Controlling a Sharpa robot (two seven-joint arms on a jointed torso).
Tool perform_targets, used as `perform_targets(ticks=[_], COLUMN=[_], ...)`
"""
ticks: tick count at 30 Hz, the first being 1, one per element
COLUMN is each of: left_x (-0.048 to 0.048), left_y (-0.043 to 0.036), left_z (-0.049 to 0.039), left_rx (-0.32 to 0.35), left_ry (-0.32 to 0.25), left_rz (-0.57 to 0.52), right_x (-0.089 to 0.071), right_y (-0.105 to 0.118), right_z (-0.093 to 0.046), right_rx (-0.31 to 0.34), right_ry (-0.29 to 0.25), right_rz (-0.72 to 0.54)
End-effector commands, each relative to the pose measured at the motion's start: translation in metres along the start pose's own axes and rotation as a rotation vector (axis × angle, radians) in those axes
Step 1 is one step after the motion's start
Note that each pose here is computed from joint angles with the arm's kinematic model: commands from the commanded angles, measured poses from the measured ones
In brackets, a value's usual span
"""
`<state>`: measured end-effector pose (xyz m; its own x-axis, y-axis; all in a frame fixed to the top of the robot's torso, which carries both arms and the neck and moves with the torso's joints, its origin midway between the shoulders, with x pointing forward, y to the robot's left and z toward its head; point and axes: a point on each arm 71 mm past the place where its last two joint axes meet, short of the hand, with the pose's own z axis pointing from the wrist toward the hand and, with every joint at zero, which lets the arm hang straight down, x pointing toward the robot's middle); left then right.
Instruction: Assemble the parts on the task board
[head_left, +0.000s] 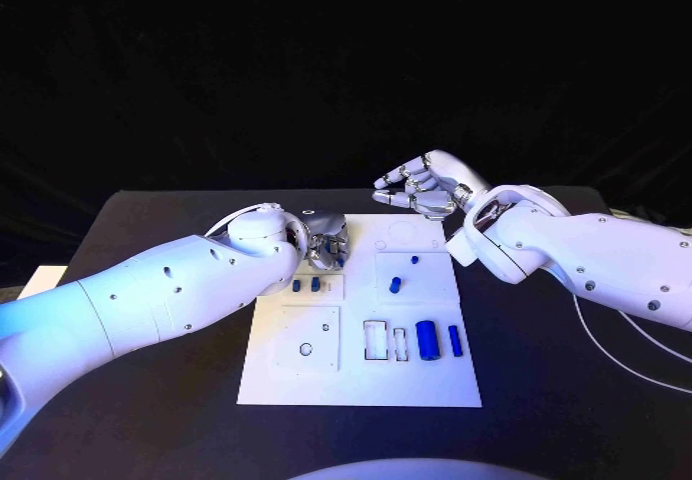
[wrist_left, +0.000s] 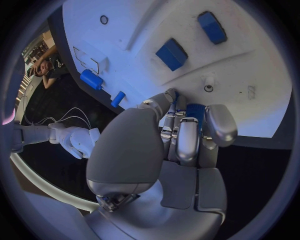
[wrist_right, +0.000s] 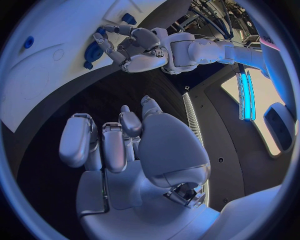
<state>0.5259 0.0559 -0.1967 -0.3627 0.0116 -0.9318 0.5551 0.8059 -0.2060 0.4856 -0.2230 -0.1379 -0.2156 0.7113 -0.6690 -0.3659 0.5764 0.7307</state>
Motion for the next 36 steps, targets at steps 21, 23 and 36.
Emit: perform_targets(ticks=[21,23,36], left_x=[-0.0018,-0.0045,-0.0133], left_y=[0.0105,0.0120,0.0353], left_z=[-0.0211,-0.0254,-0.0564], left_rx=[0.034,0.036,0.005], left_ry=[-0.119,-0.133,-0.161], left_rz=[-0.083,-0.089,-0.157], right_x=[-0.003,-0.004,-0.008], right_y=[-0.002,-0.003,-0.007], right_z=[-0.001,-0.001,-0.003], right_rx=[-0.009,-0.008,0.001], right_ry=[-0.004,-0.008,-0.015], right_rz=[-0.027,-0.028,-0.032])
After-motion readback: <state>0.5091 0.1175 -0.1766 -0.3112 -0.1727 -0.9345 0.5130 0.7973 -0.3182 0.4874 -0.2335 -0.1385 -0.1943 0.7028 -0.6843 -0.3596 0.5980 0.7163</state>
